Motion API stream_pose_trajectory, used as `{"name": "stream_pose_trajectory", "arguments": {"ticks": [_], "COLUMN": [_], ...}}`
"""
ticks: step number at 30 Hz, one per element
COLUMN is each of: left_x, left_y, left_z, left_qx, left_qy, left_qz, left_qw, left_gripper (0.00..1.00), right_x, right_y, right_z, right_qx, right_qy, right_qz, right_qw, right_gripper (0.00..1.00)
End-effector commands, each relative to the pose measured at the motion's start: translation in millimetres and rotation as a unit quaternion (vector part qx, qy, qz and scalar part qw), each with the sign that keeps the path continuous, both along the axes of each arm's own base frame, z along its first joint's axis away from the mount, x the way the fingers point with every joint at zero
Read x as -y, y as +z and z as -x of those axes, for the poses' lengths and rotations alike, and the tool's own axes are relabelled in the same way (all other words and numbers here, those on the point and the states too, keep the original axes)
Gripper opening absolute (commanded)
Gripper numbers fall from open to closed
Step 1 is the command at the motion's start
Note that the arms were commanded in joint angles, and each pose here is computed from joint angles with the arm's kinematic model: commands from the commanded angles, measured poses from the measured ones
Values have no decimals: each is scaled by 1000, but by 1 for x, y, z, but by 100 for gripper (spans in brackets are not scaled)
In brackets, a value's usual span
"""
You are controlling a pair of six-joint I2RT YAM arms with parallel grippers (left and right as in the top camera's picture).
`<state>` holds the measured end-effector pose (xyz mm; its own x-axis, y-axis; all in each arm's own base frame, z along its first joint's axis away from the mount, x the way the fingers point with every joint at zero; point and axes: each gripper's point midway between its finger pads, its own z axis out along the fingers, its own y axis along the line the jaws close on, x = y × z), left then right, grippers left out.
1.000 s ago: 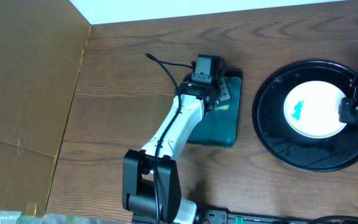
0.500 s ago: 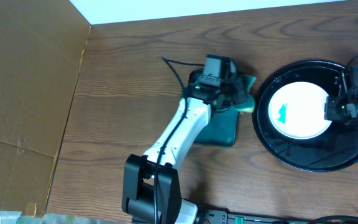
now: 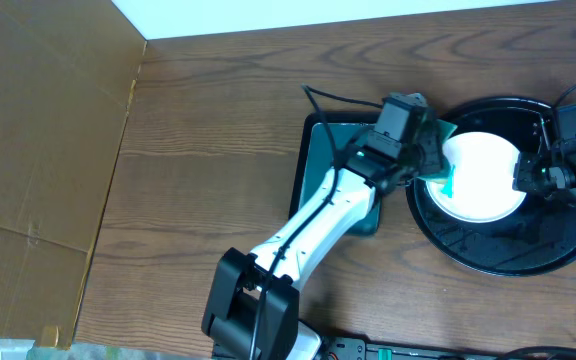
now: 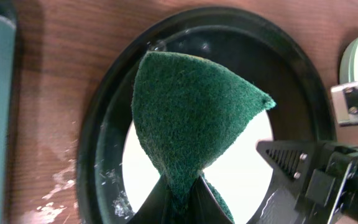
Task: Clean dirty plates on tray and stack at the side
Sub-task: 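Carry the wet green sponge with the left gripper onto the held plate, then scrub the plate with the sponge while the right gripper holds it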
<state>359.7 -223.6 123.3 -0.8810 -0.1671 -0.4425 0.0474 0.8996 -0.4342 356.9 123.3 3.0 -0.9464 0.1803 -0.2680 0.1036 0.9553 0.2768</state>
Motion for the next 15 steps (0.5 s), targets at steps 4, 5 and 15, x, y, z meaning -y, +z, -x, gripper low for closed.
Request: {"name": "stream_pose_trajectory", "arguments": {"ticks": [4, 5, 15], "left_x": [16, 21, 62], "left_y": [-36, -44, -95], "left_z": [-7, -8, -7], "left_qx": [-12, -18, -42], "left_qy": [46, 53, 65], "left_qz": [-22, -16, 9], "left_qw": [999, 998, 997], "left_gripper": [7, 7, 7], "right_x": [3, 4, 4], "right_y": [-24, -24, -24], "right_z": [10, 10, 8], "right_qx": [-31, -31, -28], "right_qy": [-7, -8, -8], "right_qz": [15, 17, 17], "right_qw": [999, 999, 999], "right_gripper": [1, 1, 1]}}
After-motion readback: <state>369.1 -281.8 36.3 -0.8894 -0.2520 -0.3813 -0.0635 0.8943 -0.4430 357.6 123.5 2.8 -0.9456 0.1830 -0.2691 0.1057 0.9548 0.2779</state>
